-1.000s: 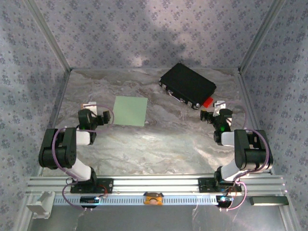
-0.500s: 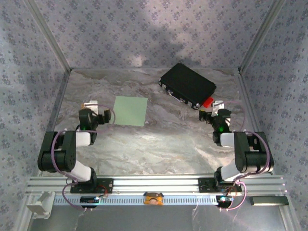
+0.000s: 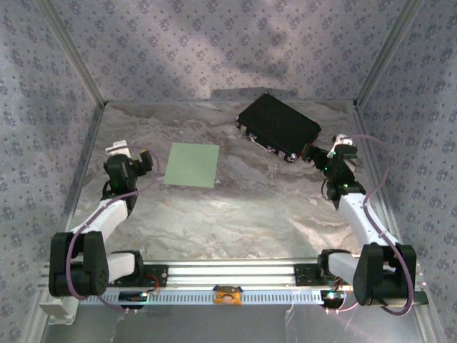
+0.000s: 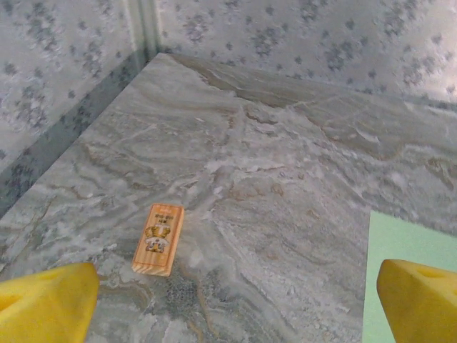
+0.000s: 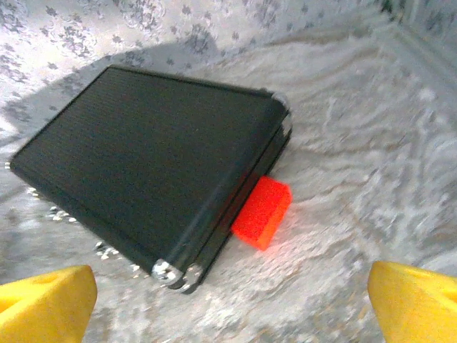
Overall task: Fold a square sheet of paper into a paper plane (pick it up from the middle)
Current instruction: Move the square sheet of paper to the center of the table.
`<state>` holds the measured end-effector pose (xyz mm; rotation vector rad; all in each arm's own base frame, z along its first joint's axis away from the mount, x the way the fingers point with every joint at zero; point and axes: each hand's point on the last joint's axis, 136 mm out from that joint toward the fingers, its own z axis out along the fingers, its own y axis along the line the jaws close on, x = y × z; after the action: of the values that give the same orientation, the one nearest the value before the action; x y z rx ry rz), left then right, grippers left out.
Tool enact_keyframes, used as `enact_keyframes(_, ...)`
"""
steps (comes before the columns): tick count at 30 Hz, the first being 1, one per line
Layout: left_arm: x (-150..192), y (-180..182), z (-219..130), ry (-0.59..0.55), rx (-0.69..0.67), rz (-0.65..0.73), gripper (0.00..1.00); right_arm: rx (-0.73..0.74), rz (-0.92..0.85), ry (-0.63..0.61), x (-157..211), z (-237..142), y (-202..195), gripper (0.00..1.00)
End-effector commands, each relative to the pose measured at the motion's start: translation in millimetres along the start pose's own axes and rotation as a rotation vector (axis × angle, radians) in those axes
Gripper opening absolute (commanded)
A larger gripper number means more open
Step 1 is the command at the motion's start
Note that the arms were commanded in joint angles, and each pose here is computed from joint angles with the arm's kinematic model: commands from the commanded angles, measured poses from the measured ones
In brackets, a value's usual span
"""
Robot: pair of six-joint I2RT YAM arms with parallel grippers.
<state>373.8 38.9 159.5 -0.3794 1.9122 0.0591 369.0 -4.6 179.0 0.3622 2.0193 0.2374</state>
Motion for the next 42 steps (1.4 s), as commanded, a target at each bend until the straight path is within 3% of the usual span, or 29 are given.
enact_keyframes(1, -2, 17, -8, 0.113, -0.138, -0.269, 1.0, -0.101, 0.216, 0.208, 36, -2, 14, 0.99)
enact_keyframes(7, 12, -57, 9, 0.336, 0.266, -0.325, 1.0, -0.23, 0.234, 0.352, 52, 3, 47, 0.99)
enact_keyframes(11, 27, -108, 21, 0.466, 0.412, -0.295, 1.0, -0.272, 0.229, 0.448, 69, 9, 63, 0.99)
enact_keyframes(16, 56, -158, 34, 0.622, 0.457, -0.175, 1.0, -0.298, 0.223, 0.489, 82, 11, 75, 0.99)
enact_keyframes(23, 92, -189, 44, 0.759, 0.463, -0.094, 1.0, -0.331, 0.207, 0.507, 90, 6, 91, 0.99)
enact_keyframes(35, 145, -200, 46, 0.917, 0.427, -0.066, 0.99, -0.361, 0.185, 0.556, 111, -4, 108, 0.99)
enact_keyframes(42, 172, -194, 22, 0.976, 0.402, -0.043, 0.97, -0.352, 0.178, 0.554, 115, -11, 111, 0.99)
